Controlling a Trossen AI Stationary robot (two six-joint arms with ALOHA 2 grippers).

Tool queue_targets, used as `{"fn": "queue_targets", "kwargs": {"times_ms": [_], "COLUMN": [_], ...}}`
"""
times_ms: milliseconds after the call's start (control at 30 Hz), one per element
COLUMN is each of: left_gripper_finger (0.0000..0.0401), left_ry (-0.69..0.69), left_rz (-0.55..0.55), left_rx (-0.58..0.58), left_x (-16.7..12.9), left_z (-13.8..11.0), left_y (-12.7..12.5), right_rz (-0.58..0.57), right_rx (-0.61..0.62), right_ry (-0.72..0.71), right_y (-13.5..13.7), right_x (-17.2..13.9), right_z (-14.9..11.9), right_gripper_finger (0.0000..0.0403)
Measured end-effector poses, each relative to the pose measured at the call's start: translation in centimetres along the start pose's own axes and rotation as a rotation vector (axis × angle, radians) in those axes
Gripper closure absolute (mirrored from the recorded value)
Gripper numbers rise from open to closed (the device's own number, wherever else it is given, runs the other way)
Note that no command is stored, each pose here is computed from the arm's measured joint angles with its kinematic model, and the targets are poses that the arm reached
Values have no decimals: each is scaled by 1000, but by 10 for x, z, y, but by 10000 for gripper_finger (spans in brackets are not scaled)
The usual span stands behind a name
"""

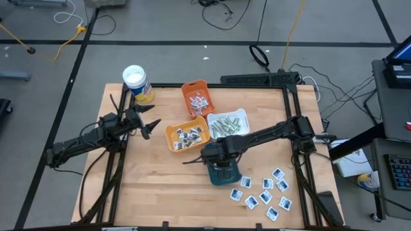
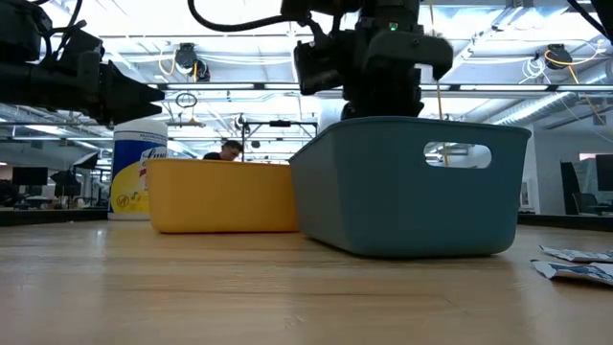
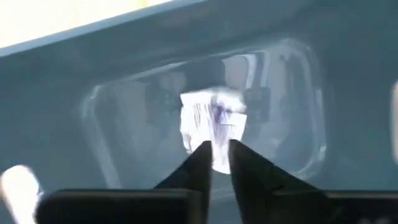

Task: Pick & Place First Aid Supplies
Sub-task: Put the blue alcohol pad into the blue bin

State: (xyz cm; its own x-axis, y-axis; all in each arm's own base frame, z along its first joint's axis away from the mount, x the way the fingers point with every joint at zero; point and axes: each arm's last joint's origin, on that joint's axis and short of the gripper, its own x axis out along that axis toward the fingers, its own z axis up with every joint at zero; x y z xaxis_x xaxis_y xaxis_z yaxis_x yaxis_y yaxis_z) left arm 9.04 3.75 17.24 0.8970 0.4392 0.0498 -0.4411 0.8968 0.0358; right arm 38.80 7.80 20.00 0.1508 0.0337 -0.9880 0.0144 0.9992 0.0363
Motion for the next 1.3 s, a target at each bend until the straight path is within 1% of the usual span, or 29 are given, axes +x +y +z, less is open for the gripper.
{"fn": "queue_targets", "kwargs": {"times_ms": [100,200,267,367,567,633,700,800,933,1100,1300], "left_gripper_finger": [22,22,22,22,22,22,22,22,22,22,22], "left_ry": [0,0,0,0,0,0,0,0,0,0,-1], "left_rz": [0,0,0,0,0,0,0,0,0,0,0], "left_rx": [0,0,0,0,0,0,0,0,0,0,0], "left_x": [0,0,0,0,0,0,0,0,0,0,0], "left_z": [0,0,0,0,0,0,0,0,0,0,0], "left_y": [0,0,0,0,0,0,0,0,0,0,0], "right_rz": [-2,-31,-29,-24,-28,-33,-34,-39,-45,-52,-43], "right_rx": [12,39,87,214,513,574,598,627,662,664,680], "right_ry": [2,-8,-13,-35,-20,-12,-12,0,22,48,114], "right_y": [-2,-3,-6,-13,-24,-26,-27,-25,-18,-5,7], "right_x": [0,0,-4,-17,-33,-38,-42,-43,-46,-48,-43], "right_z": [0,1,0,-1,-8,-11,-16,-32,-62,-103,-148], "right_gripper_finger": [296,241,214,195,197,200,203,204,204,204,204]}}
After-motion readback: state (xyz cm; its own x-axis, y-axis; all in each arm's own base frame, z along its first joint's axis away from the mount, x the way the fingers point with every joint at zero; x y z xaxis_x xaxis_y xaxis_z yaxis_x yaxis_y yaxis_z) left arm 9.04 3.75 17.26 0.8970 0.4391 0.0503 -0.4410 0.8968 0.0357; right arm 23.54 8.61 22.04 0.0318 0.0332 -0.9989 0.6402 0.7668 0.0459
